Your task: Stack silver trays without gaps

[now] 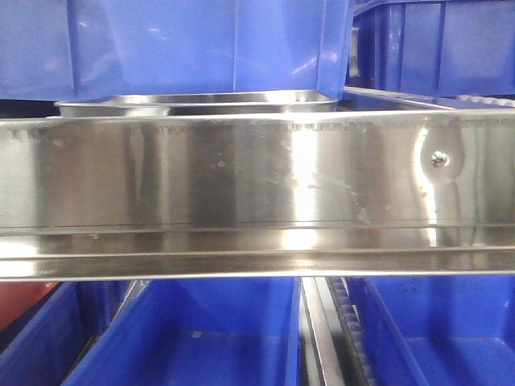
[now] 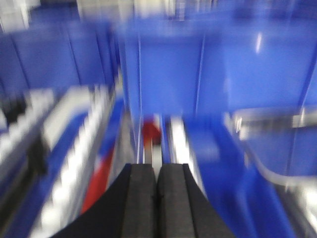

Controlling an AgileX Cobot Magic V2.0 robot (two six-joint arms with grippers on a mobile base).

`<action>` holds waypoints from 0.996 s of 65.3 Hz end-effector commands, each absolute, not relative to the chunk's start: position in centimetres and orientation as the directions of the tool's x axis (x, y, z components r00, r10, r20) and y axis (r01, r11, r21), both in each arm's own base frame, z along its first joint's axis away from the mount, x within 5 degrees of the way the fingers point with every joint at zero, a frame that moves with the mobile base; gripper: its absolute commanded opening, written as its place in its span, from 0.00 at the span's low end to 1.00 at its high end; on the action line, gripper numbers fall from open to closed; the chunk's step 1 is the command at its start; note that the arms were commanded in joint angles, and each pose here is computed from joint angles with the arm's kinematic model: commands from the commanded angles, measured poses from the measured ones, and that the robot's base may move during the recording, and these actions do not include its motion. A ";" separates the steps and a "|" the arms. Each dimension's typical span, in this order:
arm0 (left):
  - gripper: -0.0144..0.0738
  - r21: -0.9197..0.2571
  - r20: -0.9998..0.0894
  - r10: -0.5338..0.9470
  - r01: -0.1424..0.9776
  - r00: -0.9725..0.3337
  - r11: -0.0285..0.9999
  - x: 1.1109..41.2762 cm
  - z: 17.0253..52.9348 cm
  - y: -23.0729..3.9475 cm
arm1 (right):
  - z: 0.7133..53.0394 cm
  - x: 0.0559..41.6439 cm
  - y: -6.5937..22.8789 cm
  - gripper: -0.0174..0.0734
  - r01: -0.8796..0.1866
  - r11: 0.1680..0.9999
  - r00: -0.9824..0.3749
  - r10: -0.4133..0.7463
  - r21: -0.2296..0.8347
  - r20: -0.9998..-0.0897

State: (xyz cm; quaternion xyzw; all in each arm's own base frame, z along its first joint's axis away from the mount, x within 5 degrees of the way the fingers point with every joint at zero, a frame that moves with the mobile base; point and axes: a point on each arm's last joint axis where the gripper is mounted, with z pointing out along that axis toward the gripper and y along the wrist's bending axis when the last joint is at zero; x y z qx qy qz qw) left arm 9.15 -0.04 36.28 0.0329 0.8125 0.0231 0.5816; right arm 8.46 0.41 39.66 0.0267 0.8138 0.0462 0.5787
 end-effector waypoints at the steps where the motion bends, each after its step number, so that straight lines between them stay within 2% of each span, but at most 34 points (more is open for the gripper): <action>1: 0.15 0.080 -0.911 0.083 0.025 -0.403 0.997 11.1 36.3 -0.1 | 39.7 10.8 0.3 0.10 0.000 0.994 -0.418 0.099 0.109 -0.903; 16: 0.15 0.081 -0.910 0.091 0.043 -0.404 0.996 15.5 35.5 -0.5 | 38.5 15.2 0.1 0.10 0.015 0.993 -0.478 0.107 0.113 -0.872; 41: 0.15 0.075 -0.966 0.089 0.068 -0.241 0.995 20.8 35.2 -1.2 | 36.7 20.2 -0.1 0.10 0.033 0.991 -0.497 0.131 0.132 -0.858; 47: 0.15 0.027 -0.953 0.045 0.064 -0.300 0.998 21.7 34.1 -1.3 | 35.8 21.2 0.0 0.10 0.036 0.989 -0.531 0.138 0.140 -0.836; 55: 0.15 -0.015 -0.865 0.013 0.052 -0.501 0.999 22.5 32.6 -1.4 | 35.4 21.9 1.0 0.11 -0.007 0.989 -0.573 0.117 0.147 -0.811; 62: 0.15 -0.015 -0.784 0.018 0.048 -0.621 0.999 23.5 33.1 -1.5 | 35.8 22.7 2.9 0.11 -0.085 0.986 -0.615 0.064 0.147 -0.786; 65: 0.15 -0.001 -0.775 0.032 0.052 -0.631 0.999 24.1 33.8 -1.6 | 35.9 23.4 3.8 0.13 -0.109 0.982 -0.625 0.054 0.155 -0.779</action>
